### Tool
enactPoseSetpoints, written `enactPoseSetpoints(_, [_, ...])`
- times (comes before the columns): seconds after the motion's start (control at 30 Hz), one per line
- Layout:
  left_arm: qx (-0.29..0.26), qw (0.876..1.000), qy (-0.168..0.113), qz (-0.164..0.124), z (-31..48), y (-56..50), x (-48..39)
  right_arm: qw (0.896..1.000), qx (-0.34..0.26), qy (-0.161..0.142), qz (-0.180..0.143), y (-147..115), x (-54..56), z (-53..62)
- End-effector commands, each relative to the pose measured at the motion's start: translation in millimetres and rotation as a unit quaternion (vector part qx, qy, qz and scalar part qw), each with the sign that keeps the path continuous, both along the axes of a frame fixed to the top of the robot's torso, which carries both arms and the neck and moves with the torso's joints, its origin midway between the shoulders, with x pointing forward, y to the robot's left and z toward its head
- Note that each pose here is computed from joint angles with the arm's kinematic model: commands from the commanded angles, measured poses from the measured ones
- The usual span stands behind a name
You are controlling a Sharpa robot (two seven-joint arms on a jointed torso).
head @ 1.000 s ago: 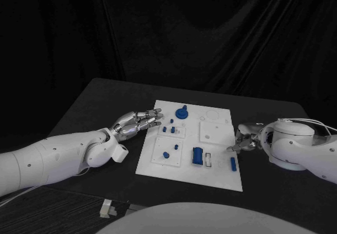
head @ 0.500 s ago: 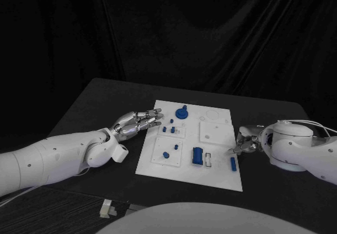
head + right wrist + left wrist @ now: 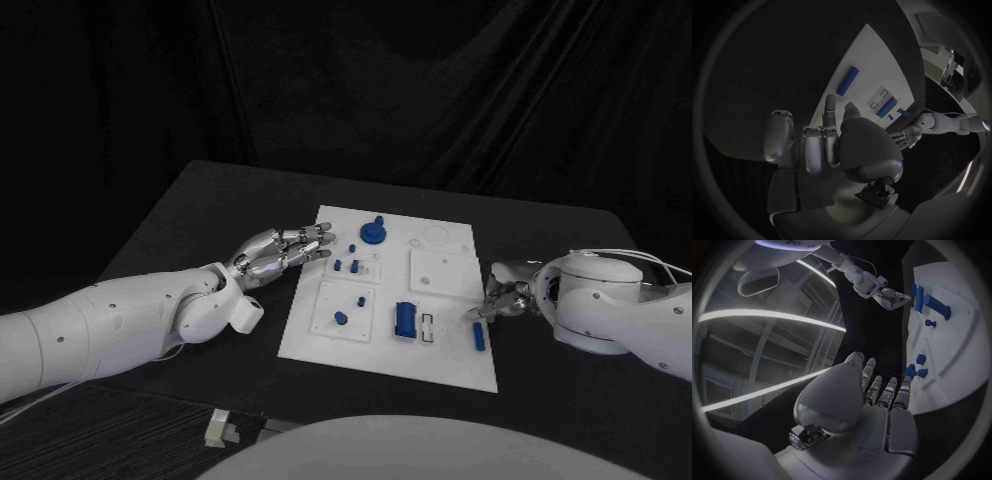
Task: Assemble the parts on the task board
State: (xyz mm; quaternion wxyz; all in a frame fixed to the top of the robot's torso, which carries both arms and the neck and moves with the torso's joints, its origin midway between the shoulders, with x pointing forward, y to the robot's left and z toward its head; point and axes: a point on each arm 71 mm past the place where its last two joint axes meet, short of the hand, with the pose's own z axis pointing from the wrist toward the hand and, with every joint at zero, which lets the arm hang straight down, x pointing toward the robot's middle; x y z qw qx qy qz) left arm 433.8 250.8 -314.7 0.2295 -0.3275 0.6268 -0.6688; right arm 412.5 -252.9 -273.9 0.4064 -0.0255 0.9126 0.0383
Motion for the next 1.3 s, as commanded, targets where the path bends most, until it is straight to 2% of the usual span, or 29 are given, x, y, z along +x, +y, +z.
enactPoseSetpoints(0.03, [-0.020, 1.000, -0.015, 0.003, 3.1, -1.1, 0.0, 1.000, -0.005, 0.005, -0.009, -1.3, -1.7, -2.2])
enactPoseSetpoints(0.6, [-0.018, 1.000, -0.011, 0.001, 1.8, -1.2, 0.1, 1.000, 0.004, 0.024, -0.014, 1.4, -6.6, -10.8])
enactPoseSetpoints(0.9, [-0.017, 1.000, -0.009, 0.001, 1.4, -1.1, -0.1, 0.999, 0.007, 0.036, -0.016, 2.5, -11.6, -20.0])
enactPoseSetpoints(1.3, [-0.016, 1.000, -0.006, -0.001, 0.8, -1.3, -0.3, 0.999, 0.014, 0.036, -0.019, 5.5, -13.1, -23.1])
